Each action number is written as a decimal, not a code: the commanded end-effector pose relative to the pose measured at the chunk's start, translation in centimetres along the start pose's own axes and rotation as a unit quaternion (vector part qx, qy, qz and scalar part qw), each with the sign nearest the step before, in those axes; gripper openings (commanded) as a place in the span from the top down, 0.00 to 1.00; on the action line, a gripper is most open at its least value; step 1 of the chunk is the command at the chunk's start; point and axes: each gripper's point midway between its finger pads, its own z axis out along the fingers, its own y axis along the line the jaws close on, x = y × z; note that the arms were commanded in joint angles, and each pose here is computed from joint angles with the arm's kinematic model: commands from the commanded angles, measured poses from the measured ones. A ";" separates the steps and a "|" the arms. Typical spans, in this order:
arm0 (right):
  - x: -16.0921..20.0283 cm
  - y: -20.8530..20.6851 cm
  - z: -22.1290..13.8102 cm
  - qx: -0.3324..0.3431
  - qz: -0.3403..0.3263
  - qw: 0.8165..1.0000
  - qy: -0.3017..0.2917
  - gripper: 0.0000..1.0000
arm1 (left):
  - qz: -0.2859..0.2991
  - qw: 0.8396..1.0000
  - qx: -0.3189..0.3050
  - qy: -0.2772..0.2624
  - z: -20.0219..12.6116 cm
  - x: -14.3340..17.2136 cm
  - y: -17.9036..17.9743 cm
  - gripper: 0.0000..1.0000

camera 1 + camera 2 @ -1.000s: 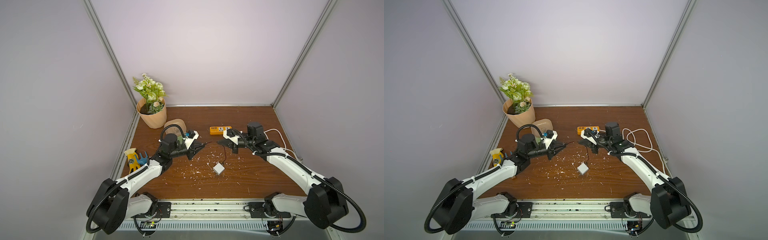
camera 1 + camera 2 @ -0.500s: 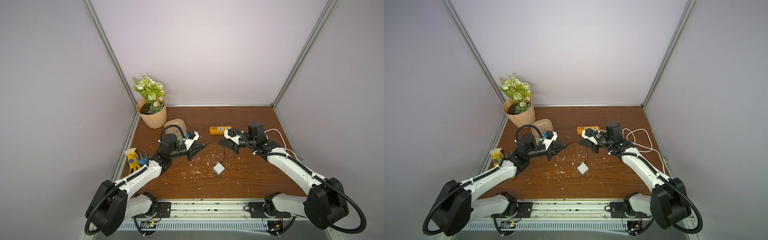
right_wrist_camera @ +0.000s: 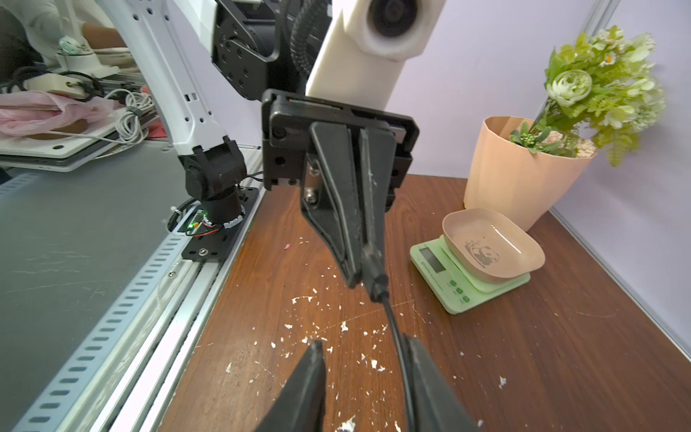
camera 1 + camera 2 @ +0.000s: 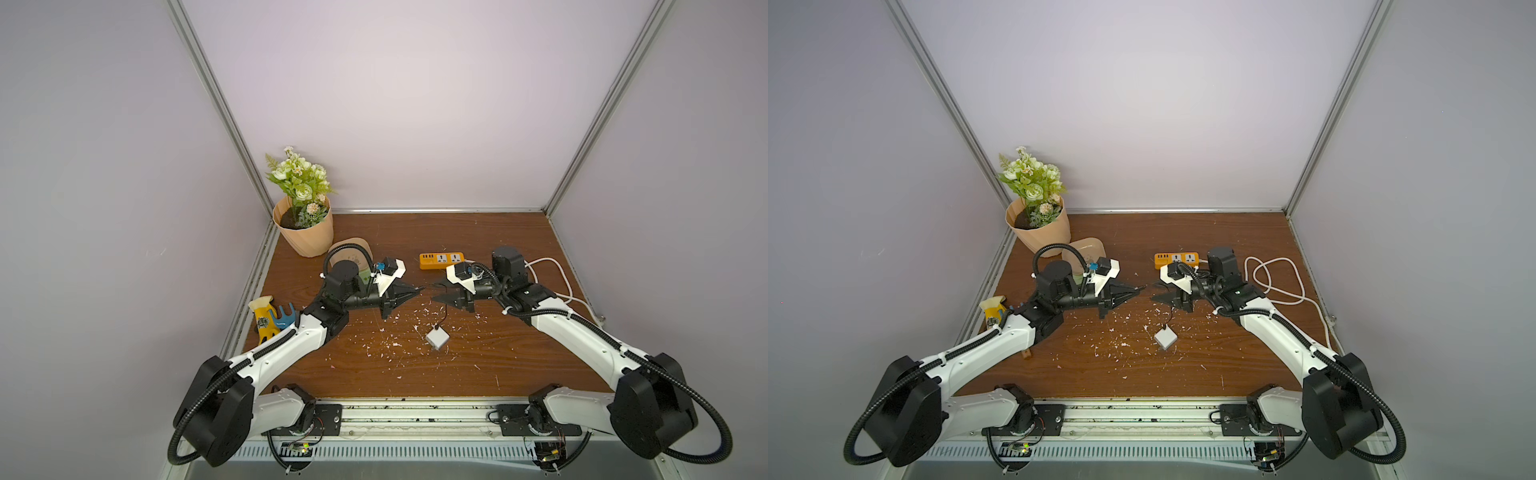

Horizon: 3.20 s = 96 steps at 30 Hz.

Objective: Charge the electronic scale
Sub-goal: Pick up the charging cable from the center of the board, then pick up the plug from the center of the board.

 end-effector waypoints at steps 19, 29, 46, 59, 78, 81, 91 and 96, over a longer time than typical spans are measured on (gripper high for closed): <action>-3.5 0.1 0.4 -0.011 -0.010 0.999 -0.044 0.71 | 0.016 0.999 0.021 -0.017 1.1 -1.8 -0.8 0.92; -3.8 -0.2 0.3 0.000 -0.006 0.999 -0.047 0.80 | 0.020 0.999 0.023 -0.019 1.2 -1.9 -1.1 0.92; -3.0 0.0 0.5 -0.009 0.000 0.999 -0.039 0.81 | 0.023 0.999 0.019 -0.025 1.1 -2.2 -1.1 0.92; -3.1 -0.1 0.5 -0.007 0.001 0.999 -0.040 1.00 | 0.022 0.999 0.020 -0.025 1.2 -2.2 -1.1 0.92; -3.8 -3.9 -6.9 0.264 0.176 0.948 -0.025 1.00 | 0.030 0.985 -0.159 -0.052 -2.4 -2.0 2.1 0.15; -3.4 -3.9 -8.9 0.322 0.201 0.925 -0.028 1.00 | 0.020 0.987 -0.155 -0.036 -2.0 -0.8 1.9 0.15; 4.4 -2.4 -9.1 0.313 0.369 0.875 0.001 1.00 | -0.039 0.980 -0.143 0.134 3.7 8.7 -0.1 0.14; 7.8 -2.8 -9.7 0.287 0.437 0.852 -0.010 1.00 | -0.041 0.959 -0.171 0.221 5.5 13.4 -0.4 0.08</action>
